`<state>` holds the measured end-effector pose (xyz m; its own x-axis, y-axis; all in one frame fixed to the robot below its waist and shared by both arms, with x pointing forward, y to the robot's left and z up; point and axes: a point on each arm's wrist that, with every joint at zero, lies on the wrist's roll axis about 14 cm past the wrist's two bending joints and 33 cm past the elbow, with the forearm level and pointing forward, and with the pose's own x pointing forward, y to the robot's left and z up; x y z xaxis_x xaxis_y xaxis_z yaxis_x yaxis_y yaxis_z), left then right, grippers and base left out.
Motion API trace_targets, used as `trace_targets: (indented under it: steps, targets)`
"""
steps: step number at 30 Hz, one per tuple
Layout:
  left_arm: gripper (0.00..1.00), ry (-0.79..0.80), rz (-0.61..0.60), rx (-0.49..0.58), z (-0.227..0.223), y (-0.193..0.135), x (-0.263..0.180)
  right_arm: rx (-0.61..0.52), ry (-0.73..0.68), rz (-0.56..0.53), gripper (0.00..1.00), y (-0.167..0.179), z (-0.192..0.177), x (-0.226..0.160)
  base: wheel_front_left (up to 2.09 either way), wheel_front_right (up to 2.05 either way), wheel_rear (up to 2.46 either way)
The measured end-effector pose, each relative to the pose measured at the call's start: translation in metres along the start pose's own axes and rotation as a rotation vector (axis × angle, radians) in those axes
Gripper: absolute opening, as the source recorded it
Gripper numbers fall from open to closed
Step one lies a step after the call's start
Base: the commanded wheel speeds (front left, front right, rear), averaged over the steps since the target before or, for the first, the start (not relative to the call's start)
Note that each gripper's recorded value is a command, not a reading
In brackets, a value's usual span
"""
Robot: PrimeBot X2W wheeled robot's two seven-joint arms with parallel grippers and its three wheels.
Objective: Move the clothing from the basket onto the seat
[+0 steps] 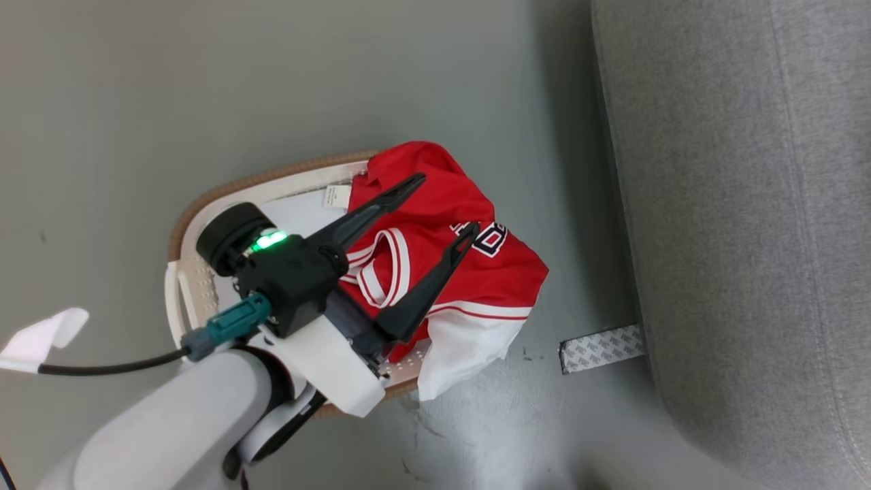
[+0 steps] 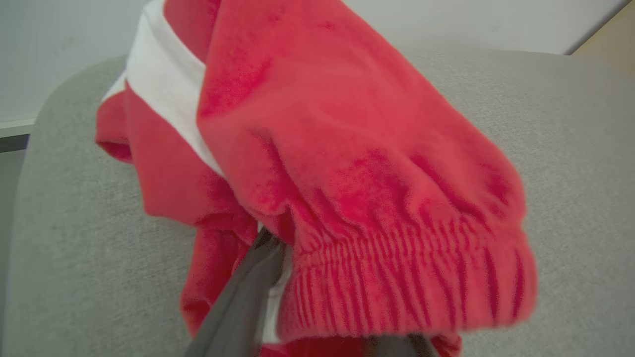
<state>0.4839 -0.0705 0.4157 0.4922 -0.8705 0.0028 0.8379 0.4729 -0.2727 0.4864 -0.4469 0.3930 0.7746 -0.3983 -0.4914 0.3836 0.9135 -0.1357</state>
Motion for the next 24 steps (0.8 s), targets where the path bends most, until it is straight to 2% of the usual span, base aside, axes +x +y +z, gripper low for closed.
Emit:
trace_targets:
  steps: [3,10,19,24]
  targets:
    - [1.0,0.0,0.0,0.009,0.006,-0.004,-0.001,-0.011,0.033,0.021,1.0,0.002,-0.002,-0.006,0.0,0.0,0.0]
    - [1.0,-0.027,0.015,0.017,0.026,-0.017,-0.002,-0.058,0.074,0.024,1.0,-0.017,0.01,-0.029,0.0,0.0,0.0]
    - [1.0,-0.101,0.046,0.056,0.07,-0.046,-0.009,-0.066,0.149,0.047,1.0,-0.05,-0.007,-0.091,0.0,0.0,0.0]
    - [1.0,-0.157,0.08,0.086,0.098,-0.061,-0.018,-0.055,-0.067,0.104,1.0,-0.053,0.045,-0.124,0.0,0.0,0.0]
